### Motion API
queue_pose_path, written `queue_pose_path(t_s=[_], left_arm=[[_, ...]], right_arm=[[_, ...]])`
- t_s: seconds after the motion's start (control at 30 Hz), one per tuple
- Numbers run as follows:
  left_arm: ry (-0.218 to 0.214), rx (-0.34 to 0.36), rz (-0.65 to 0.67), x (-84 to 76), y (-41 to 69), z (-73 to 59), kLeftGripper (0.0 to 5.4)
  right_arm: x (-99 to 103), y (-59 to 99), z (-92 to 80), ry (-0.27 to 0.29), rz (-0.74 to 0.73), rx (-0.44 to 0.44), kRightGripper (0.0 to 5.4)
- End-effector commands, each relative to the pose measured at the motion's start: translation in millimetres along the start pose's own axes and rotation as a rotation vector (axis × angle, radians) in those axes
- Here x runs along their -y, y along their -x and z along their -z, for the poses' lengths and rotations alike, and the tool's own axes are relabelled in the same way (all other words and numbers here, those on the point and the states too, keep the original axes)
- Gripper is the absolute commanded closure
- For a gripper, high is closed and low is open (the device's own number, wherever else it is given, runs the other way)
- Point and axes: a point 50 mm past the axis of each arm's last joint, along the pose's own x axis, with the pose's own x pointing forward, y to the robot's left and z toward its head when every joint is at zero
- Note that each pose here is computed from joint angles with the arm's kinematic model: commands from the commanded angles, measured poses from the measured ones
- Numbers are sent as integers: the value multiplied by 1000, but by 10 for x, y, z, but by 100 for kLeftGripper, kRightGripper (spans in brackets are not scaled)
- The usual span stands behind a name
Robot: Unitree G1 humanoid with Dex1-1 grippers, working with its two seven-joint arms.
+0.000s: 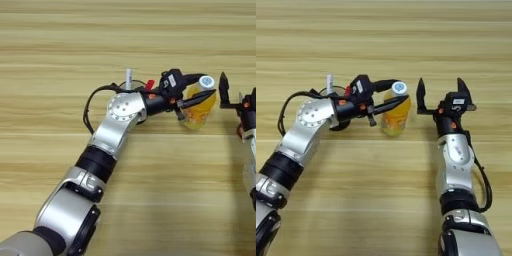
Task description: Move the objects on the table
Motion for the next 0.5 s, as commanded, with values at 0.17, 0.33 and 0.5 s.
queue_pose_path(t_s=[0.17, 0.33, 0.5], left_arm=[[-20, 91, -47, -45, 190, -420, 365], [-19, 79, -87, 1, 331, -546, 366], [11, 36, -123, 24, 479, -528, 366]], right_arm=[[2, -26, -15, -19, -11, 4, 0], [8, -31, -13, -25, -18, 2, 0], [15, -33, -14, -31, -23, 1, 0]])
